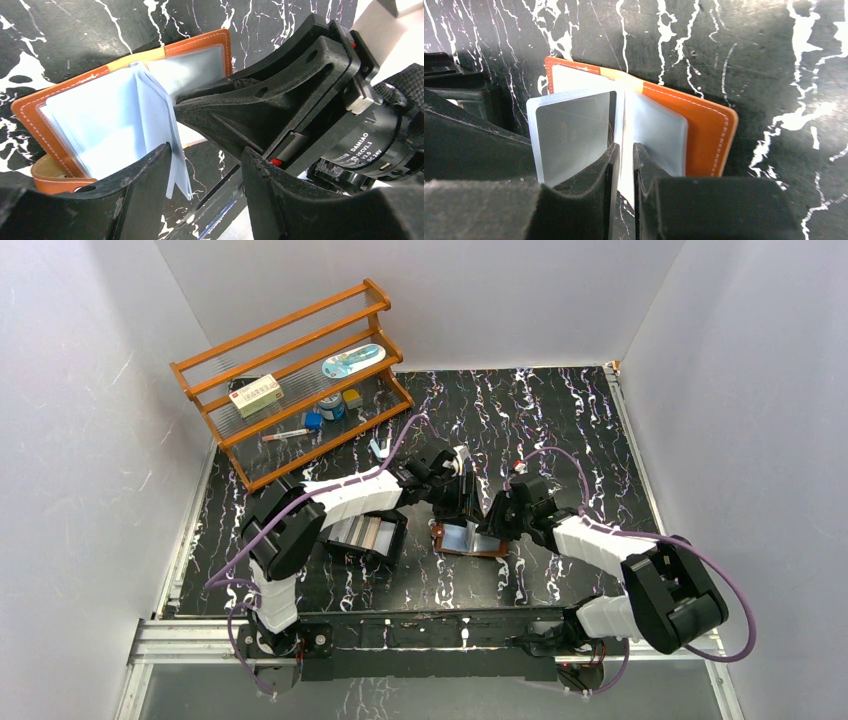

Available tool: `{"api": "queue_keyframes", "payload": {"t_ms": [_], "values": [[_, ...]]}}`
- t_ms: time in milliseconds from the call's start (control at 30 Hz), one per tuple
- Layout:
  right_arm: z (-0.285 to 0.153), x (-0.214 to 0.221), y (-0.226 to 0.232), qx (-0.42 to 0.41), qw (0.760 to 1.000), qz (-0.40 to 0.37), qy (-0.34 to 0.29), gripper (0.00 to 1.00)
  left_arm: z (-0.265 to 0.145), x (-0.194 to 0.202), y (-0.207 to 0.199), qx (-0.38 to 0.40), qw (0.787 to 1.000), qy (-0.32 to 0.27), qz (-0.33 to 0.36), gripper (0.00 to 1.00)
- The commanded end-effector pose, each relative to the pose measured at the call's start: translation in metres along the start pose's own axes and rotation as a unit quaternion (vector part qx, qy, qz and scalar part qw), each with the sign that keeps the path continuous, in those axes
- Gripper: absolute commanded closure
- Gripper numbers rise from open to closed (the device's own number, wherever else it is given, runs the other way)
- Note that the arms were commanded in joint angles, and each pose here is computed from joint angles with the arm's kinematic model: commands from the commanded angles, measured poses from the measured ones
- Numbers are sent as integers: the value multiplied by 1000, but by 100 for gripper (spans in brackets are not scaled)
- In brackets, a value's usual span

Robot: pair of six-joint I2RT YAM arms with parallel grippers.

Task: Put the credit cards into the card holder
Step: Turn over the card slot in the card holder.

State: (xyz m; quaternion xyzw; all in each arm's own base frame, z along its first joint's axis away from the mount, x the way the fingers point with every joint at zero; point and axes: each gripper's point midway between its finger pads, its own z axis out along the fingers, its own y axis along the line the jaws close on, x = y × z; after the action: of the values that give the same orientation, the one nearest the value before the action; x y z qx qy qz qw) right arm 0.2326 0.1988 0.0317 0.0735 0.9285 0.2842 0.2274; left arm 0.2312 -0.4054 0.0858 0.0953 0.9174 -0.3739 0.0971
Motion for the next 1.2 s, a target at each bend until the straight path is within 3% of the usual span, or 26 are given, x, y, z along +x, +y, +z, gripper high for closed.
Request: {"api": "queue_keyframes", "payload": {"t_ms": [0, 100, 400, 567, 667, 933, 1167], "values": [[-9, -10, -11, 29, 999, -1, -39, 77, -3, -3, -22, 22, 1000, -1, 14, 48], [-12, -13, -16, 35, 998, 2, -57, 77, -1, -4, -23, 23, 1000, 0, 14, 49], [-5, -1, -32, 46, 998, 16, -44, 78, 3, -2, -21, 23, 1000, 7, 15, 82], [-7, -2, -31, 42, 998, 14, -43, 78, 7, 2, -13, 14, 1000, 11, 13, 89], [-12, -6, -29, 43, 998, 13, -50, 78, 7, 2, -9, 4, 1000, 10, 16, 89], [-20, -13, -20, 37, 998, 0, -53, 77, -1, -1, 14, -70, 997, 5, 30, 78], [-24, -18, -16, 39, 998, -4, -54, 77, -24, -14, 24, -135, 990, -29, 34, 77]]}}
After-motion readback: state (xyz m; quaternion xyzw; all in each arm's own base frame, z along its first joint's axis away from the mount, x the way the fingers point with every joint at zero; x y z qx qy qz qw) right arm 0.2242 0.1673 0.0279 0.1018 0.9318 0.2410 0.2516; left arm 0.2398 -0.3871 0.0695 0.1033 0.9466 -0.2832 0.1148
